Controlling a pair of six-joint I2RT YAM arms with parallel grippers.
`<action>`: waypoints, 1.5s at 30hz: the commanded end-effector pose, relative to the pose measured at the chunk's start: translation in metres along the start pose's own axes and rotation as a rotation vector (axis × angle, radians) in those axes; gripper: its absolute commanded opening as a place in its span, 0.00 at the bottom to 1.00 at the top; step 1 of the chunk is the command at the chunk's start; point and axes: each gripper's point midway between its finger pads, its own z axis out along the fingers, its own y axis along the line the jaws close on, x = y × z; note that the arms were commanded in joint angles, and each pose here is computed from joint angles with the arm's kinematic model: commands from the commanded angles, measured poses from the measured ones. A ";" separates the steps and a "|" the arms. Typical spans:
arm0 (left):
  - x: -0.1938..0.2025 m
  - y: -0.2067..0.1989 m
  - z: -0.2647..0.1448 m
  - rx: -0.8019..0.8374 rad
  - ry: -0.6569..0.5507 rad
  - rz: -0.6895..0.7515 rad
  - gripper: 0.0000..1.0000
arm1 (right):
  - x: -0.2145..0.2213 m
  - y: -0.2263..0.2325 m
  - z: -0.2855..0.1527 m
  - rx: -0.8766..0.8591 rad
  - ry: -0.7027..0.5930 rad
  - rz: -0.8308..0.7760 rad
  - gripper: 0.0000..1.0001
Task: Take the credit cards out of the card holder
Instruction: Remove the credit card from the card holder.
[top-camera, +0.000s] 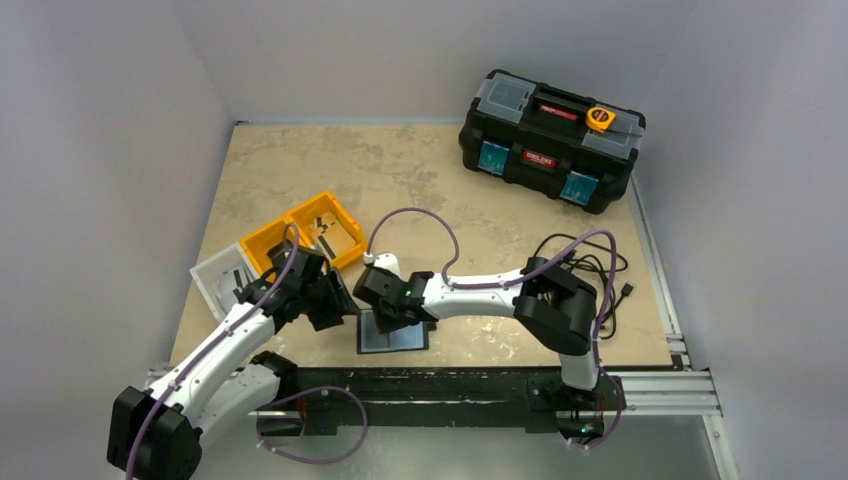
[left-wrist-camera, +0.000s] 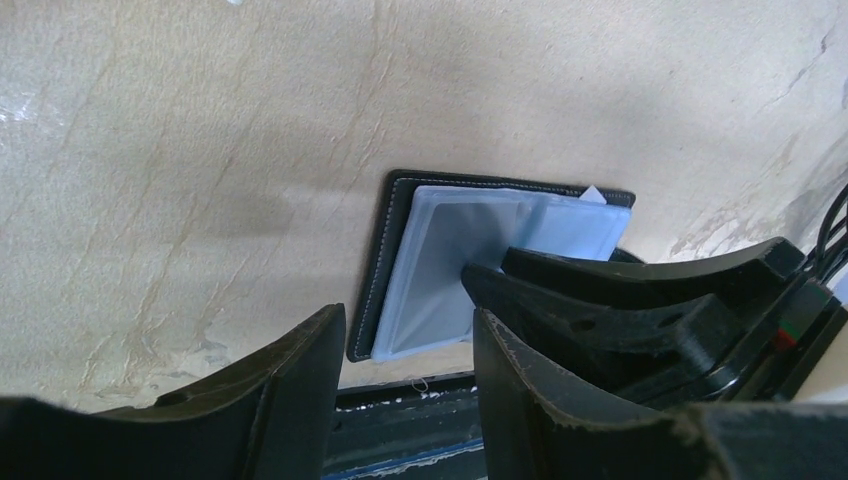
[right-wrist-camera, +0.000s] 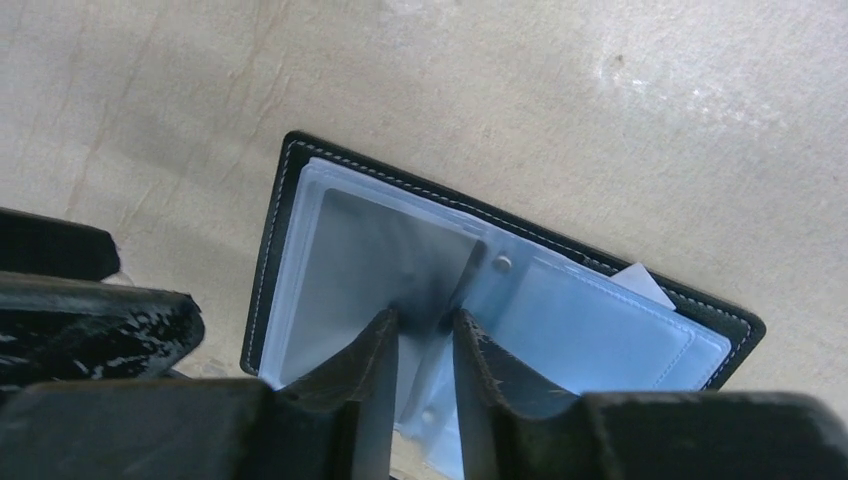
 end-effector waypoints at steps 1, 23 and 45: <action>0.002 -0.005 0.003 0.035 0.020 -0.001 0.49 | 0.029 -0.018 0.024 0.021 0.072 -0.019 0.19; 0.034 -0.020 0.027 0.089 0.164 0.108 0.36 | 0.057 -0.040 0.041 -0.036 0.136 0.057 0.00; 0.037 -0.010 0.037 0.035 0.171 0.126 0.36 | 0.062 -0.044 0.045 -0.044 0.149 0.069 0.00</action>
